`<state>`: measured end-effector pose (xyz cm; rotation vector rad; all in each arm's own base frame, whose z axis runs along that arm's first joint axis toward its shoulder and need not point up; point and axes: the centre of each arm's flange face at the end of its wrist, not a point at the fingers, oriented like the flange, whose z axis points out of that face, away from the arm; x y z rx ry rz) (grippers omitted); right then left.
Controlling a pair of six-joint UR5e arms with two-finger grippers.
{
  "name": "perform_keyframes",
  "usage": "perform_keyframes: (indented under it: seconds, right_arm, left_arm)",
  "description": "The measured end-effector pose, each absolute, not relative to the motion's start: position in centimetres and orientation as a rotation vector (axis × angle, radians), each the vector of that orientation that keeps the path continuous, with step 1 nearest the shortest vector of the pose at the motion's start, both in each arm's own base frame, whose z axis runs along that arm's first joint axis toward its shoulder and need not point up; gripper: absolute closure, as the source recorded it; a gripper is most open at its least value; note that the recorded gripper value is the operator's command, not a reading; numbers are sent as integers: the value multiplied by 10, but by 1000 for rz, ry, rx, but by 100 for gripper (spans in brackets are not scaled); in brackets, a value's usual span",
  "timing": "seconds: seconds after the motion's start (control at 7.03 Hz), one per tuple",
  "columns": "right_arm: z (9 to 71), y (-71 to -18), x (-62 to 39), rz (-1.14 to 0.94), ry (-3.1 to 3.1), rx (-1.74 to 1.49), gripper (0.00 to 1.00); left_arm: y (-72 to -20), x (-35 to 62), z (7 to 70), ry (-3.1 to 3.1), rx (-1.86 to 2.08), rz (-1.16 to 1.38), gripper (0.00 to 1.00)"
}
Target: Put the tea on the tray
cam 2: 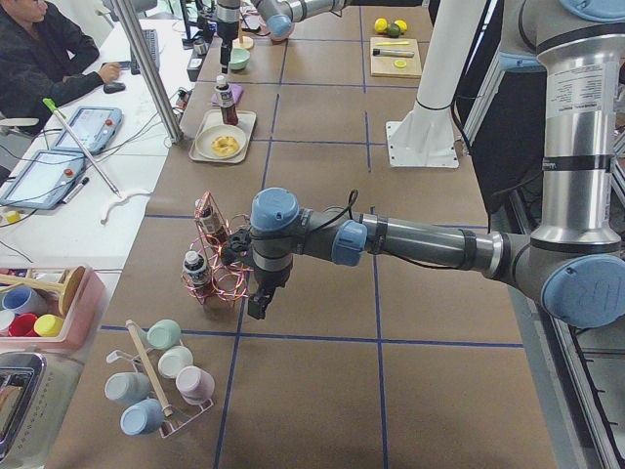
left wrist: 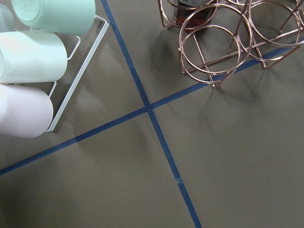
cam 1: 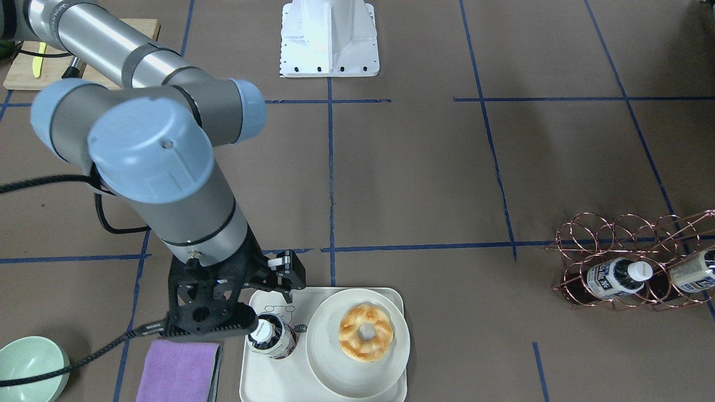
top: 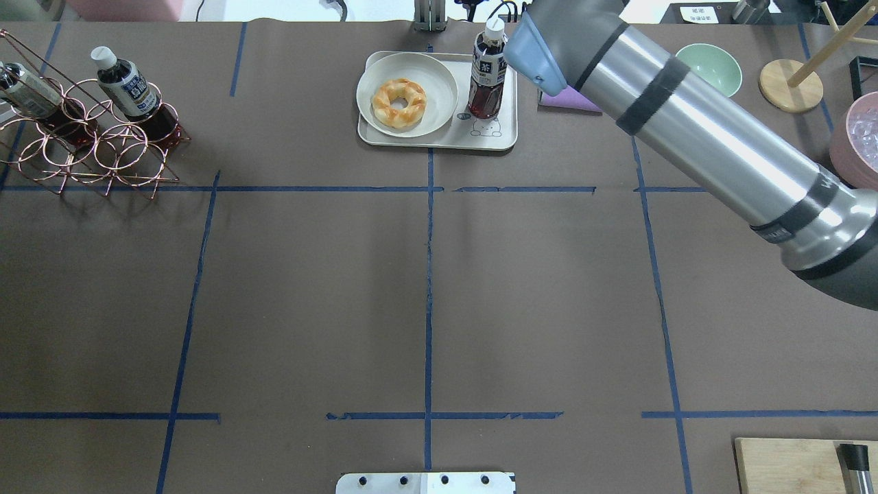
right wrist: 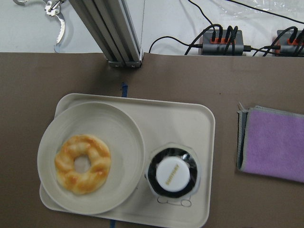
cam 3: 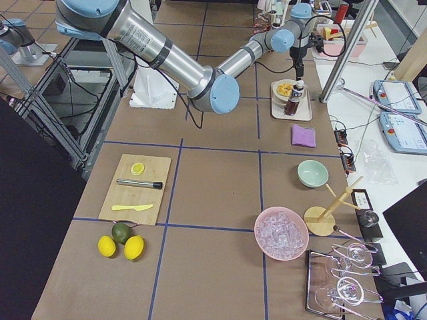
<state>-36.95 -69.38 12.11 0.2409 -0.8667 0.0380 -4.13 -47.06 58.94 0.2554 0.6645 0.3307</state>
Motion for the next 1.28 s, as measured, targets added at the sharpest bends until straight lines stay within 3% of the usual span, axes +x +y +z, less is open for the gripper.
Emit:
perform_keyframes:
  seconds: [0.57, 1.28]
  right_arm:
    - [183, -567, -237, -48, -819, 268, 0]
    - [382, -528, -23, -236, -789, 250, 0]
  left_arm:
    - [-458, -59, 624, 671, 182, 260, 0]
    - [-446, -92, 642, 802, 75, 83, 0]
